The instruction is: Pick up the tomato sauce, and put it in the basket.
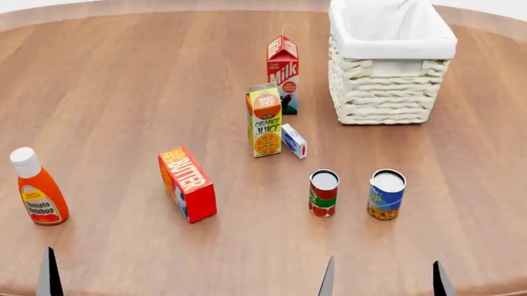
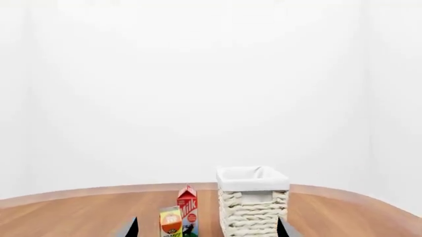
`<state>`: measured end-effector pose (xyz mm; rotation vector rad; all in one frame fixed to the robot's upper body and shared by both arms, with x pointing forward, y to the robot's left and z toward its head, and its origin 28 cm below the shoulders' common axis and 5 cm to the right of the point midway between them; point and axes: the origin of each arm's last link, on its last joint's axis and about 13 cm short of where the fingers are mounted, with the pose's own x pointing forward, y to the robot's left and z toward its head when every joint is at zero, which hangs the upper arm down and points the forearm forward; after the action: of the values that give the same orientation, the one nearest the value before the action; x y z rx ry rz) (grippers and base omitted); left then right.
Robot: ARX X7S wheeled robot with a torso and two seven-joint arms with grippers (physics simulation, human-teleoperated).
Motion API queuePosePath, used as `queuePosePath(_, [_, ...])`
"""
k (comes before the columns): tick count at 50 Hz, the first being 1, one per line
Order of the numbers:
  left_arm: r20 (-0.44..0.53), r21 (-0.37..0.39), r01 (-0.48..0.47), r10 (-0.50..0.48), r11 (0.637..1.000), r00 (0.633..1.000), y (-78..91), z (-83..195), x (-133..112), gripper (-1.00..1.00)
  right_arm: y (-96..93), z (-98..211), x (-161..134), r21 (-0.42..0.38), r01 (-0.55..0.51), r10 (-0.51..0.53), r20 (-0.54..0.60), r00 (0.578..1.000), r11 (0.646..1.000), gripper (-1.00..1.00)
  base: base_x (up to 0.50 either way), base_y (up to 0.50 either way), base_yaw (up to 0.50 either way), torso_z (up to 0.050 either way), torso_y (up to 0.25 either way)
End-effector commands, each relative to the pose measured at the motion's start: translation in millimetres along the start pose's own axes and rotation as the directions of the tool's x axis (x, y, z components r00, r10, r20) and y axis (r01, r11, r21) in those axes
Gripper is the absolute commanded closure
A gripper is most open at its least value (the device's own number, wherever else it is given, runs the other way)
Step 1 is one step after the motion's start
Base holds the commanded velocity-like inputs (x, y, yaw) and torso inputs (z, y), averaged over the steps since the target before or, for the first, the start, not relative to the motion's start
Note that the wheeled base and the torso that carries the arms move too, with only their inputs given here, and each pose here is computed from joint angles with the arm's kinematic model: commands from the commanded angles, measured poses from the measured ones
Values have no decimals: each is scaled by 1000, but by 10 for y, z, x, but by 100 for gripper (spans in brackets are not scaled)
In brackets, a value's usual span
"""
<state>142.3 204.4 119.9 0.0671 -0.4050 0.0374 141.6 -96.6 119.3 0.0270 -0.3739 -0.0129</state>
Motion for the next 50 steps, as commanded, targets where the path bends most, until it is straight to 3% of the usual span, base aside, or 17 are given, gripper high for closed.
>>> queuePosePath(1, [43, 9, -7, 7, 1000, 999, 4, 119, -49, -100, 3, 116, -41, 10, -2, 1, 28, 1000, 1000, -100, 0, 0, 0, 0, 0])
queuePosePath(50, [18, 40, 1, -2, 999, 1000, -24, 61, -35, -100, 3, 86, -42, 2, -15, 15, 22, 1000, 1000, -100, 483, 0, 0, 0, 0])
